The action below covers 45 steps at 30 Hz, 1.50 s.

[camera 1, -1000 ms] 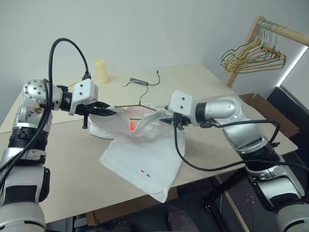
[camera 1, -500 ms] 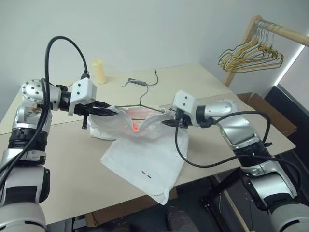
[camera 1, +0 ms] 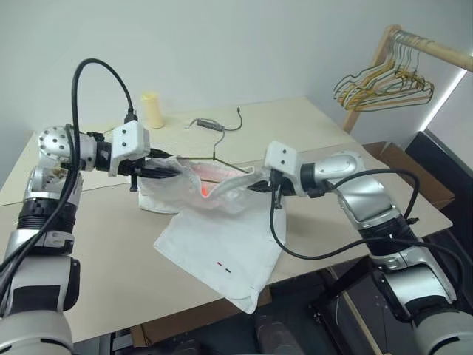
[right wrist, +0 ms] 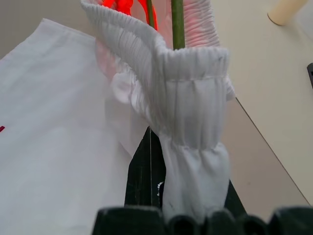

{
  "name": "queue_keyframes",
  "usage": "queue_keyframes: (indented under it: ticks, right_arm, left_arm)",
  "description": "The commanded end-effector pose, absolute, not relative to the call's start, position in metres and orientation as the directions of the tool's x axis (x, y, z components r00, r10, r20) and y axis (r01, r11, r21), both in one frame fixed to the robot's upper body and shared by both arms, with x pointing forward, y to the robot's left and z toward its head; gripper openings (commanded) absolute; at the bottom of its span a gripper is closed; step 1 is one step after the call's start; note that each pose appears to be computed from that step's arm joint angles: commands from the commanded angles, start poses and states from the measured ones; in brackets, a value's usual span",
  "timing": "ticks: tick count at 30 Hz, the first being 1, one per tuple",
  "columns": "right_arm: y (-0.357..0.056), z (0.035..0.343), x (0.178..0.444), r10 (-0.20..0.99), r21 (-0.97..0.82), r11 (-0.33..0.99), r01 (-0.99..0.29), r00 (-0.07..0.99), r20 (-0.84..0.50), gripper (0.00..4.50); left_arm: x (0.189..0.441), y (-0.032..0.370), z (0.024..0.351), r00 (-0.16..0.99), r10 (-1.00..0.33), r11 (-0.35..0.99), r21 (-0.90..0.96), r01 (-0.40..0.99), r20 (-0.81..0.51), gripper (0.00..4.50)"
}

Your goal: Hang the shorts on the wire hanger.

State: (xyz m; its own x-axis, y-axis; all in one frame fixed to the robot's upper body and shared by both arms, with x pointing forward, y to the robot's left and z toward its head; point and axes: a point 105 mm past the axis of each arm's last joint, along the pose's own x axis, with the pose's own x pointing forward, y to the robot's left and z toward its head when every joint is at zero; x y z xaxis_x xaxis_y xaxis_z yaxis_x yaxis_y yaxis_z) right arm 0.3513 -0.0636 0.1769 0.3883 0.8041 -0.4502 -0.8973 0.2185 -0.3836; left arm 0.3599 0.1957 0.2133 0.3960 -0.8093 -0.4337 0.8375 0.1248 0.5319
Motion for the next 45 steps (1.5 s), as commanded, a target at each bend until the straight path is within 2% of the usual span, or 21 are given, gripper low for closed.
queue_keyframes:
  ticks: [1, 3, 7, 10, 11, 13, 16, 21, 24, 29, 31, 37, 40, 45]
  right_arm:
    - [-0.069, 0.199, 0.351, 0.82, -0.403, 0.27, -0.874, 0.428, -0.379, 0.0]
    - [-0.071, 0.199, 0.351, 0.817, -0.392, 0.286, -0.874, 0.436, -0.378, 0.0]
    - [-0.085, 0.199, 0.352, 0.783, -0.367, 0.372, -0.852, 0.501, -0.368, 0.0]
    - [-0.098, 0.201, 0.357, 0.731, -0.332, 0.478, -0.813, 0.578, -0.363, 0.0]
    - [-0.109, 0.203, 0.363, 0.686, -0.28, 0.563, -0.778, 0.629, -0.366, 0.0]
    - [-0.128, 0.207, 0.37, 0.6, -0.218, 0.686, -0.694, 0.709, -0.371, 0.0]
    - [-0.151, 0.205, 0.368, 0.483, -0.17, 0.786, -0.594, 0.762, -0.431, 0.0]
    - [-0.2, 0.196, 0.363, 0.248, -0.082, 0.938, -0.338, 0.815, -0.524, 0.0]
    - [-0.239, 0.194, 0.363, 0.092, -0.014, 0.993, -0.12, 0.829, -0.551, 0.0]
    - [-0.282, 0.196, 0.361, -0.105, 0.056, 0.984, 0.167, 0.811, -0.576, 0.0]
    - [-0.291, 0.198, 0.36, -0.166, 0.055, 0.969, 0.241, 0.799, -0.578, 0.0]
    - [-0.314, 0.212, 0.358, -0.453, -0.014, 0.849, 0.528, 0.715, -0.533, 0.0]
    - [-0.319, 0.231, 0.359, -0.537, 0.065, 0.779, 0.624, 0.716, -0.446, 0.0]
    - [-0.324, 0.249, 0.366, -0.617, 0.121, 0.708, 0.696, 0.693, -0.374, 0.0]
  left_arm:
    - [0.364, 0.202, 0.224, 0.448, -0.8, 0.159, 0.578, 0.801, -0.4, 2.48]
    - [0.367, 0.205, 0.227, 0.472, -0.798, 0.192, 0.585, 0.788, -0.375, 3.11]
    - [0.378, 0.214, 0.258, 0.586, -0.79, 0.363, 0.634, 0.683, -0.179, 4.41]
    - [0.379, 0.217, 0.272, 0.609, -0.789, 0.433, 0.628, 0.647, -0.084, 4.46]
    - [0.377, 0.216, 0.276, 0.605, -0.796, 0.474, 0.591, 0.653, -0.03, 4.46]
    - [0.365, 0.211, 0.278, 0.546, -0.837, 0.479, 0.525, 0.704, 0.032, 4.46]
    - [0.343, 0.197, 0.278, 0.435, -0.893, 0.433, 0.474, 0.767, 0.111, 4.46]
    - [0.326, 0.185, 0.278, 0.383, -0.892, 0.449, 0.39, 0.804, 0.239, 4.46]
    - [0.318, 0.175, 0.274, 0.351, -0.897, 0.432, 0.363, 0.825, 0.27, 4.46]
    - [0.309, 0.163, 0.277, 0.303, -0.892, 0.414, 0.333, 0.847, 0.337, 4.46]
    - [0.309, 0.162, 0.278, 0.304, -0.883, 0.422, 0.322, 0.847, 0.357, 4.46]
    - [0.309, 0.159, 0.277, 0.299, -0.879, 0.423, 0.318, 0.849, 0.371, 4.46]
    - [0.31, 0.158, 0.276, 0.299, -0.88, 0.423, 0.321, 0.847, 0.37, 4.46]
    - [0.31, 0.158, 0.277, 0.299, -0.879, 0.426, 0.326, 0.844, 0.372, 4.46]
